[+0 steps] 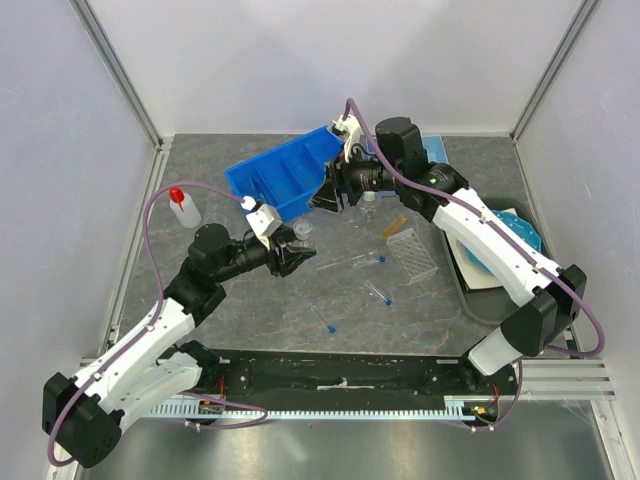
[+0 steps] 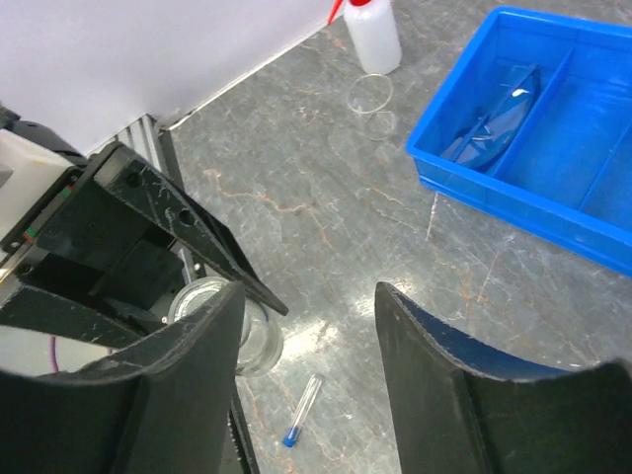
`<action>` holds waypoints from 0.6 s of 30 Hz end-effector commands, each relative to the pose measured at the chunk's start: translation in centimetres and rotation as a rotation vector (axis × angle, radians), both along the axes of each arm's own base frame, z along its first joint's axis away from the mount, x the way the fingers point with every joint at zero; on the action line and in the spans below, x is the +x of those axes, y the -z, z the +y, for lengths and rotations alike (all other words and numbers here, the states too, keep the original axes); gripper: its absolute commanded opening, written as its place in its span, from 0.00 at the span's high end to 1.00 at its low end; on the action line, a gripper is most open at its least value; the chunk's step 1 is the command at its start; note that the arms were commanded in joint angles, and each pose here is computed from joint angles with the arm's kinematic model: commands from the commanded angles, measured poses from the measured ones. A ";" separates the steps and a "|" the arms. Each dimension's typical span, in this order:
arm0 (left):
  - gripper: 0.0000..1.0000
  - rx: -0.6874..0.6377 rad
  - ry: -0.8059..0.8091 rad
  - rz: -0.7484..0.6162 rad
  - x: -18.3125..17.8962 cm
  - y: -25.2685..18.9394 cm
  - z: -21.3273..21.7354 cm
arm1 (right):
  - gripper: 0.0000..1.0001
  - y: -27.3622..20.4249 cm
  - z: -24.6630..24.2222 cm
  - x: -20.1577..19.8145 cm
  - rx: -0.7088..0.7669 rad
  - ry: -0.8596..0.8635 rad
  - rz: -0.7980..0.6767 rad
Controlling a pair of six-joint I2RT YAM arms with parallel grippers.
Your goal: Organize the chemistry lab equipment
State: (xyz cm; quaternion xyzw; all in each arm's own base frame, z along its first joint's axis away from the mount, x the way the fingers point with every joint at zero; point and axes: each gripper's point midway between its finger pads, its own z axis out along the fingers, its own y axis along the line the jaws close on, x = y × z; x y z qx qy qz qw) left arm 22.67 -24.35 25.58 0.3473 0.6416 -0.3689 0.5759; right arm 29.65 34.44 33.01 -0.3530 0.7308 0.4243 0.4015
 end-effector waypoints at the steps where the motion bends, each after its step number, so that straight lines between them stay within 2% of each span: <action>1: 0.98 -0.042 -0.003 -0.069 0.0 -2.3 0.1 | 0.31 -2.6 0.2 -2.8 0.062 -0.121 -0.025; 4: 0.98 -0.045 -0.003 -0.074 0.0 -2.6 0.1 | 0.21 -1.0 0.7 -4.6 0.041 -0.187 0.002; 7: 0.98 -0.046 -0.002 -0.075 0.1 -2.8 0.0 | 0.17 0.2 1.2 -5.5 0.017 -0.209 0.014; 18: 0.98 -0.062 0.006 -0.075 -0.2 -3.4 0.0 | 0.17 4.2 2.5 -6.5 -0.084 -0.224 0.045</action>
